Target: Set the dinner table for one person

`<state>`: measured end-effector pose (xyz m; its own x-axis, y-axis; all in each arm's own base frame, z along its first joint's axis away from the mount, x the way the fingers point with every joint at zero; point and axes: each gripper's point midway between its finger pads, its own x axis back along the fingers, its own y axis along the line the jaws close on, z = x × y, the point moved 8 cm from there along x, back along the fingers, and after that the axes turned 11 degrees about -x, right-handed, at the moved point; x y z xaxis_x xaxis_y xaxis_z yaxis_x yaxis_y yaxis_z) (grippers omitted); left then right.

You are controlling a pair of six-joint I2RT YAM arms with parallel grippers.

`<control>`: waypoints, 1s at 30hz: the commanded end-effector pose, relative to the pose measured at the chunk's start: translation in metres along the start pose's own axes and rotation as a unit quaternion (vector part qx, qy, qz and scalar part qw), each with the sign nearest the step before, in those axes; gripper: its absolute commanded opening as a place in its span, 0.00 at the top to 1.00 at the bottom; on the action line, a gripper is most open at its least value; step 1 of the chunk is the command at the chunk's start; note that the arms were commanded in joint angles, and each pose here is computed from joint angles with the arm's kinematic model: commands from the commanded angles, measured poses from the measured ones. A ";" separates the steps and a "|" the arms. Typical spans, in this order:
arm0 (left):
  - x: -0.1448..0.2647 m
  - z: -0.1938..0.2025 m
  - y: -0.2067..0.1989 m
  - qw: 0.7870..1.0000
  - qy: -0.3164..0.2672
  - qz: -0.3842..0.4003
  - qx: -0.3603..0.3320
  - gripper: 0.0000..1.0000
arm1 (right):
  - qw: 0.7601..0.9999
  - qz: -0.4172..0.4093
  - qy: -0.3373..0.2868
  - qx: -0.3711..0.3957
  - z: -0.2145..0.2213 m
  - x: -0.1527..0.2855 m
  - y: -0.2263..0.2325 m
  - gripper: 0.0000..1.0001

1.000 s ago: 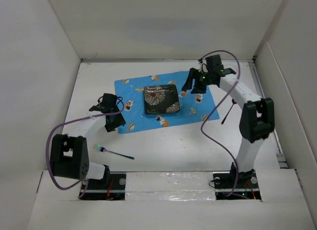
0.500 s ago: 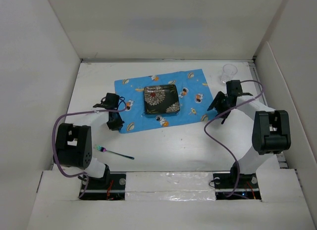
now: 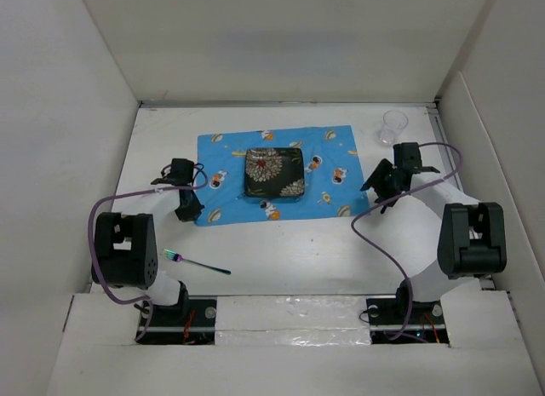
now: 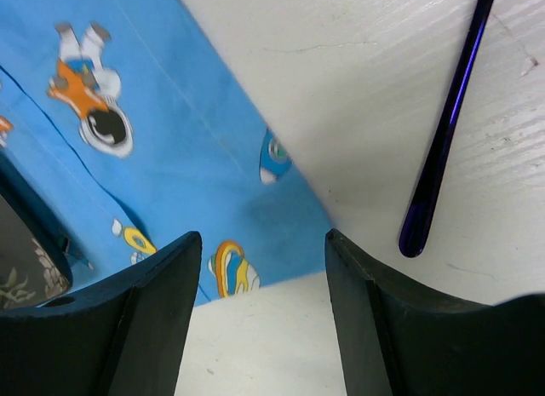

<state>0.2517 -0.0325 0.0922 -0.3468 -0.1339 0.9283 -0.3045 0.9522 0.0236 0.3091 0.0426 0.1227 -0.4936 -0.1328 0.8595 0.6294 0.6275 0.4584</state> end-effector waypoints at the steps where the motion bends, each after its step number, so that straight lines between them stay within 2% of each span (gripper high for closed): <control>1: 0.000 -0.012 0.026 0.999 -0.001 -0.028 0.018 1.00 | 0.998 -0.042 -0.036 -0.008 -0.007 0.017 0.009 0.36; 4: 0.006 -0.016 0.022 1.000 -0.009 -0.018 0.004 1.00 | 0.995 -0.074 -0.065 -0.003 -0.014 0.034 0.020 0.42; 5: 0.010 -0.018 0.020 1.000 -0.014 -0.017 0.002 0.97 | 0.993 -0.086 -0.082 0.001 -0.024 0.043 0.032 0.51; 6: 0.012 -0.019 0.019 1.000 -0.015 -0.015 0.005 0.81 | 0.993 -0.084 -0.087 0.004 -0.029 0.046 0.037 0.60; 7: 0.015 -0.022 0.018 1.000 -0.018 -0.010 0.006 0.71 | 0.991 -0.082 -0.102 0.007 -0.035 0.049 0.042 0.71; 8: 0.020 -0.023 0.016 1.000 -0.024 0.004 0.008 0.62 | 0.988 -0.096 -0.123 0.010 -0.047 0.060 0.057 0.93; 9: 0.024 -0.025 0.015 1.000 -0.029 0.007 0.009 0.49 | 0.987 -0.097 -0.130 0.011 -0.053 0.064 0.063 1.00; 12: 0.046 -0.038 0.013 0.997 -0.066 0.026 0.016 0.42 | 0.978 -0.096 -0.186 0.011 -0.085 0.077 0.086 1.00; 15: 0.082 -0.061 0.006 0.989 -0.129 0.063 0.021 0.42 | 0.970 -0.057 -0.235 -0.002 -0.121 0.071 0.089 0.98; 16: 0.098 -0.075 0.002 0.983 -0.161 0.083 0.024 0.43 | 0.961 -0.055 -0.271 -0.007 -0.138 0.082 0.101 0.92; 17: 0.116 -0.080 -0.001 0.976 -0.187 0.113 0.024 0.45 | 0.961 -0.027 -0.276 -0.018 -0.153 0.068 0.095 0.73; 19: 0.144 -0.095 -0.007 0.959 -0.235 0.156 0.021 0.57 | 0.954 -0.004 -0.299 -0.028 -0.177 0.070 0.100 0.60; 20: 0.159 -0.096 -0.009 0.951 -0.254 0.177 0.017 0.62 | 0.956 0.022 -0.289 -0.037 -0.189 0.052 0.092 0.53; 23: 0.188 -0.099 -0.010 0.933 -0.292 0.212 0.003 1.00 | 0.953 0.048 -0.295 -0.038 -0.216 0.039 0.094 0.44; 25: 0.198 -0.097 -0.009 0.926 -0.304 0.222 -0.016 1.00 | 0.957 0.071 -0.279 -0.042 -0.228 0.014 0.086 0.43; 29: 0.210 -0.097 -0.019 0.911 -0.316 0.263 -0.044 1.00 | 0.959 0.071 -0.273 -0.033 -0.237 -0.003 0.089 0.43; 30: 0.211 -0.098 -0.023 0.906 -0.316 0.278 -0.050 0.94 | 0.961 0.067 -0.266 -0.026 -0.237 -0.008 0.090 0.43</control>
<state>0.2718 -0.0432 0.3067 -0.8649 0.1564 0.4770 0.0051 0.9529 -0.3032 0.5056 -0.0794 0.1937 -0.6140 0.3503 0.7073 0.7482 0.5437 0.3803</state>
